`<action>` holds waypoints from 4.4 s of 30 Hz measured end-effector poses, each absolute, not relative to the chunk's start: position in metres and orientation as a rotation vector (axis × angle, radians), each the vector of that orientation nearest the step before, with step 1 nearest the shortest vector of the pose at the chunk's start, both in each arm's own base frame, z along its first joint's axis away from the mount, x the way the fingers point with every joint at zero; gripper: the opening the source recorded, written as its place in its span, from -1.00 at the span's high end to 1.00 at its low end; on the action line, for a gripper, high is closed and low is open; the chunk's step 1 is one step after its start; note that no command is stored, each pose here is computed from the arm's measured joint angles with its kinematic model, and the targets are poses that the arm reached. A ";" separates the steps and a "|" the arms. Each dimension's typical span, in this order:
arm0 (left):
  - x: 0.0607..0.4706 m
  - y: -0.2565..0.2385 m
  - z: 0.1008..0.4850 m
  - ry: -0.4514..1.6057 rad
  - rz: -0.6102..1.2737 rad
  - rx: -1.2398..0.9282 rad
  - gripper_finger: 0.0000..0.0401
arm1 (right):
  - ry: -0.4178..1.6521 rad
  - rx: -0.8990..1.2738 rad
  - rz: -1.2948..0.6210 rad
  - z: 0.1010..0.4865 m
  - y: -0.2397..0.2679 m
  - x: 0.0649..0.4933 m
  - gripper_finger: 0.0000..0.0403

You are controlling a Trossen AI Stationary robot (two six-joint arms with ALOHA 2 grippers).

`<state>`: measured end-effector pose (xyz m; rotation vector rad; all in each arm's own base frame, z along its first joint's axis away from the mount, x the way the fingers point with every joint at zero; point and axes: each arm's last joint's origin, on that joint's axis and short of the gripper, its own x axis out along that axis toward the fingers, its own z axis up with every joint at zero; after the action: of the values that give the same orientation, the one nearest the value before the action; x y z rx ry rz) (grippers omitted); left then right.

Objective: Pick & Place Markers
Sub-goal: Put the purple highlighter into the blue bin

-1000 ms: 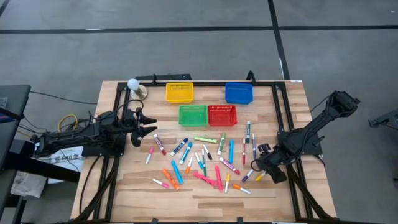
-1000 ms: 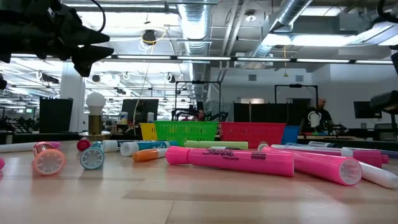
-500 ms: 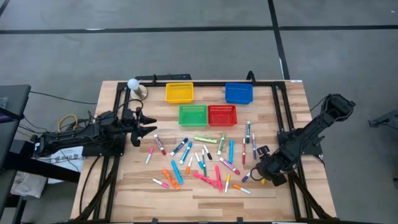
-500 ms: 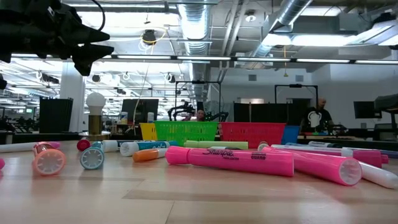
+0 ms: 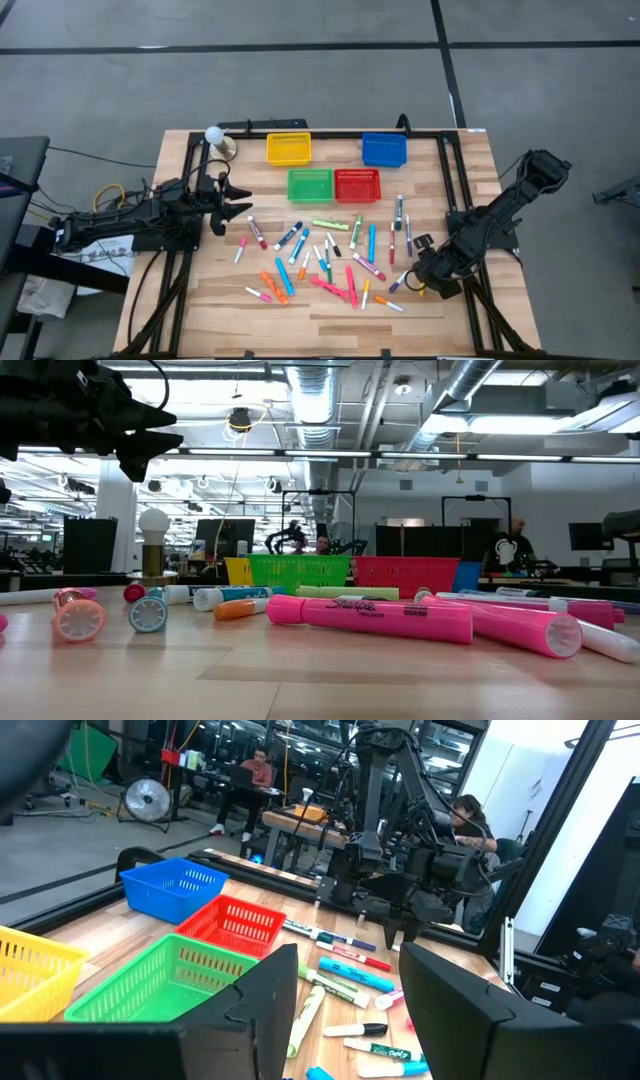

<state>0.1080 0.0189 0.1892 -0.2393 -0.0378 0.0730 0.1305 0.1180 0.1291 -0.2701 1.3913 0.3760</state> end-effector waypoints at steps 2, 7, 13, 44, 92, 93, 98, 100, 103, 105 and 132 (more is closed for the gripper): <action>0.108 0.019 0.189 -0.038 0.073 -0.239 0.12 | 1.389 -0.269 0.377 0.129 0.118 0.131 0.16; 0.108 0.019 0.189 -0.038 0.073 -0.239 0.12 | 1.382 -0.272 0.382 0.129 0.118 0.131 0.18; 0.108 0.019 0.190 -0.044 0.072 -0.238 0.12 | 1.377 -0.276 0.388 0.130 0.119 0.132 0.20; 0.108 0.019 0.191 -0.057 0.071 -0.236 0.12 | 1.147 -0.258 0.442 0.149 0.122 0.166 0.27; 0.108 0.019 0.193 -0.071 0.069 -0.233 0.12 | 1.271 -0.142 0.352 0.133 0.117 0.189 0.91; 0.108 0.019 0.193 -0.072 0.069 -0.233 0.12 | 1.286 -0.139 0.344 0.136 0.118 0.189 0.89; 0.108 0.019 0.193 -0.074 0.069 -0.233 0.12 | 1.334 -0.150 0.328 0.162 0.123 0.199 0.84; 0.108 0.019 0.193 -0.074 0.069 -0.233 0.12 | 1.333 -0.147 0.325 0.176 0.125 0.205 0.87; 0.108 0.019 0.193 -0.074 0.068 -0.233 0.12 | 1.339 -0.159 0.327 0.198 0.127 0.212 0.91; 0.108 0.019 0.193 -0.074 0.069 -0.233 0.12 | 1.326 -0.152 0.323 0.214 0.127 0.218 0.91; 0.108 0.019 0.196 -0.102 0.065 -0.228 0.12 | 1.280 -0.271 -0.524 0.337 -0.018 0.248 0.90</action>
<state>0.1076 0.0188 0.1956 -0.2281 -0.1017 0.0650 0.2475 -0.0177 0.3371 -0.2709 1.2800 -0.5240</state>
